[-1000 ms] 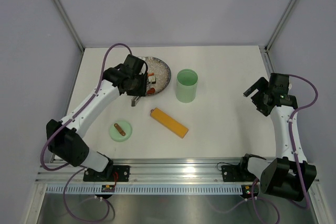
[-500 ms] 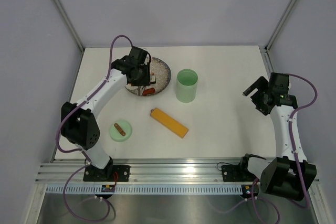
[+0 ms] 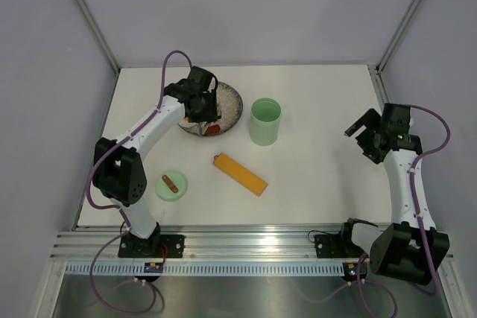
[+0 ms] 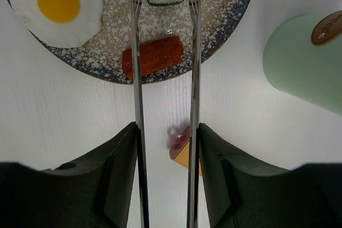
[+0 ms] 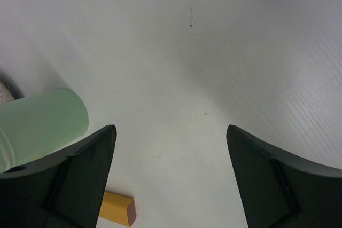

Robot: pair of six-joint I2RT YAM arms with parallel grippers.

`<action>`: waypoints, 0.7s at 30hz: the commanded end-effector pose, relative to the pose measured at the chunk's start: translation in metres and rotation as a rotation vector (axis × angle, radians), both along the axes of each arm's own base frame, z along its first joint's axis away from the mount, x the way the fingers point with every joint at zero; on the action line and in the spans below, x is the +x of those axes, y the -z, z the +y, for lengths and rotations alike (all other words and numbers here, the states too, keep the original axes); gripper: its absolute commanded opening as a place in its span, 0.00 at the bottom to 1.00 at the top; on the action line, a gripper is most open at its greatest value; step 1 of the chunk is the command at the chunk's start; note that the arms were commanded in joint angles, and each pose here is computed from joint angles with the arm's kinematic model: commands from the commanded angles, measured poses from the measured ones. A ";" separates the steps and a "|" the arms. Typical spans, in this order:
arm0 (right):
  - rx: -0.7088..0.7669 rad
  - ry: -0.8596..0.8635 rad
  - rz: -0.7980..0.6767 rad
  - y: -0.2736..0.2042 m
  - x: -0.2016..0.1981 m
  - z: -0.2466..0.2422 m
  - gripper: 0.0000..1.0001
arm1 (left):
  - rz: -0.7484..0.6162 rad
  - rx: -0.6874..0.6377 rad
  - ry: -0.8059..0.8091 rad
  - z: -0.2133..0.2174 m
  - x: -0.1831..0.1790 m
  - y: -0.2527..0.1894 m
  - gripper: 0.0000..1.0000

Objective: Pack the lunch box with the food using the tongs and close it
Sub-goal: Pick up the fake food from the plate.

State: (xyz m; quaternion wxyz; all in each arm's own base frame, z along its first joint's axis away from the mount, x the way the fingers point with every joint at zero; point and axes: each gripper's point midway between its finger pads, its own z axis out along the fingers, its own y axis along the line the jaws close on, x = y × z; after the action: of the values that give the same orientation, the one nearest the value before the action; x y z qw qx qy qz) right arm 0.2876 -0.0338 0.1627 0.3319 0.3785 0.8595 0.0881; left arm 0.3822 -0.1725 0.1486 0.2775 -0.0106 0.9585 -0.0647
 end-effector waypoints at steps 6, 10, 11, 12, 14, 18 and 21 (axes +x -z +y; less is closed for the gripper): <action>0.011 -0.013 -0.041 -0.009 0.006 0.003 0.92 | -0.068 -0.044 -0.014 -0.008 0.019 -0.011 0.51; 0.010 -0.013 -0.043 -0.010 0.006 0.003 0.92 | -0.054 -0.044 -0.009 -0.010 0.020 -0.005 0.51; 0.011 -0.012 -0.043 -0.011 0.007 0.003 0.92 | -0.054 -0.045 -0.011 -0.010 0.020 -0.004 0.51; 0.011 -0.012 -0.043 -0.011 0.006 0.003 0.92 | -0.051 -0.045 -0.011 -0.010 0.020 -0.003 0.51; 0.012 -0.015 -0.043 -0.011 0.006 0.004 0.92 | -0.051 -0.038 -0.017 -0.009 0.022 -0.001 0.51; 0.012 -0.016 -0.042 -0.010 0.006 0.004 0.92 | -0.051 -0.018 -0.033 -0.005 0.022 0.003 0.52; 0.016 -0.014 -0.038 -0.008 0.006 0.004 0.92 | -0.037 -0.012 -0.034 -0.004 0.020 0.009 0.51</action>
State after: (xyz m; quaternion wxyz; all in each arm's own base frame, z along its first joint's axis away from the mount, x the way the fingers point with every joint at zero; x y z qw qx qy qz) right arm 0.2877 -0.0334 0.1628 0.3319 0.3784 0.8595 0.0891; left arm 0.3892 -0.1761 0.1345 0.2715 -0.0143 0.9603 -0.0631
